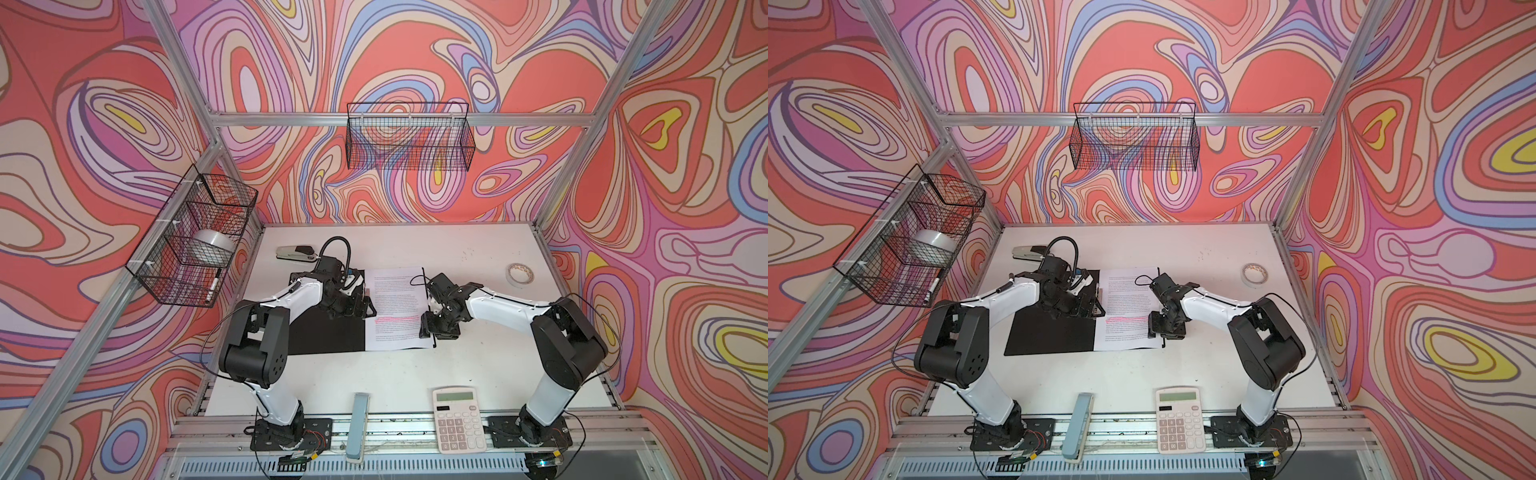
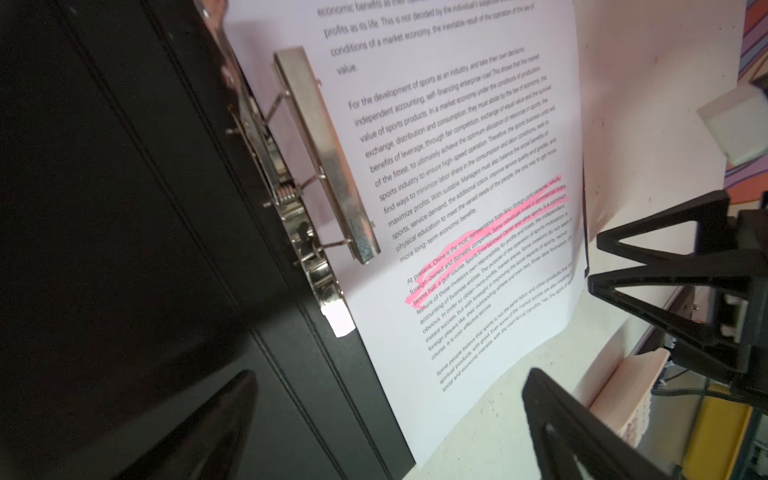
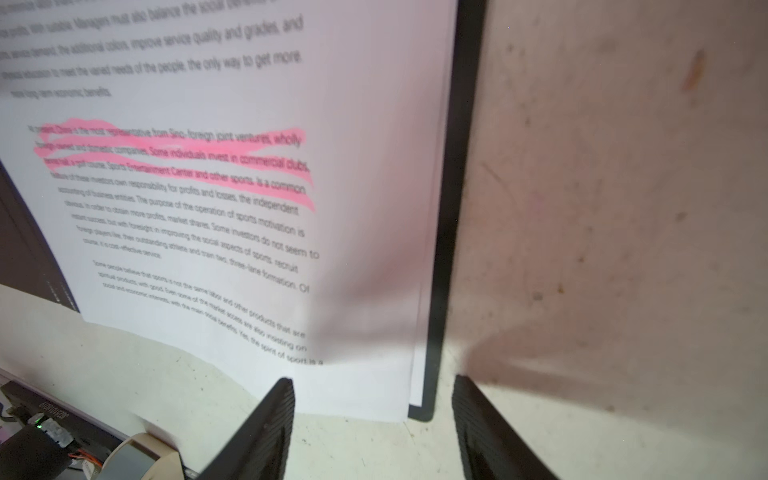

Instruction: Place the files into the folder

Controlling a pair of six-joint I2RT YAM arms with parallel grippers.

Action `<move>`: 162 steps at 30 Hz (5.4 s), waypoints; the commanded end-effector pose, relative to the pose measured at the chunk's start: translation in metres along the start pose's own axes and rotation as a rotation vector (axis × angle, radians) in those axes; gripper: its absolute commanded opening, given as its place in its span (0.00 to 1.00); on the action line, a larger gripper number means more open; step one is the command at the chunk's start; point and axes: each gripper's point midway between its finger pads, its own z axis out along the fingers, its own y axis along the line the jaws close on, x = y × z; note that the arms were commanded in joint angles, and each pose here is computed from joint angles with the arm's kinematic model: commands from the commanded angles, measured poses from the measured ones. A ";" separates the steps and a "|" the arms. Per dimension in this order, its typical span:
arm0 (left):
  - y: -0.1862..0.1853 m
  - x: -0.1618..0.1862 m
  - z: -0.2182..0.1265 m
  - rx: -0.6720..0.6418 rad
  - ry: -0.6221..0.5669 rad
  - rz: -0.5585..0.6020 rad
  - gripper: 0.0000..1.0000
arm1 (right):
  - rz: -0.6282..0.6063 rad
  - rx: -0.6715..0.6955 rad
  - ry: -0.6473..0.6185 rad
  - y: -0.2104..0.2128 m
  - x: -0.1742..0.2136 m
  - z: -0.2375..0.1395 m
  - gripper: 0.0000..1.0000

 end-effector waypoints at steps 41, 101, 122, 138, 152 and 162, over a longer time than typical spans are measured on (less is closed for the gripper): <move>-0.021 -0.065 -0.042 -0.336 -0.161 0.177 1.00 | -0.181 -0.283 0.032 0.050 -0.006 -0.010 0.32; 0.017 -0.103 0.043 -0.041 -0.065 -0.041 1.00 | -0.189 -0.214 -0.267 0.066 -0.049 -0.089 0.40; -0.008 -0.110 0.035 0.097 -0.116 -0.044 1.00 | -0.194 -0.209 -0.257 0.068 -0.052 -0.088 0.40; -0.033 -0.100 0.002 0.157 -0.160 -0.042 1.00 | -0.187 -0.178 -0.256 0.064 -0.057 -0.081 0.40; -0.055 -0.073 -0.032 0.177 -0.155 0.026 1.00 | 0.101 -0.162 -0.264 -0.009 -0.095 -0.051 0.44; -0.034 -0.060 -0.078 -0.017 -0.261 0.028 1.00 | 0.111 -0.212 -0.165 -0.008 -0.090 -0.013 0.45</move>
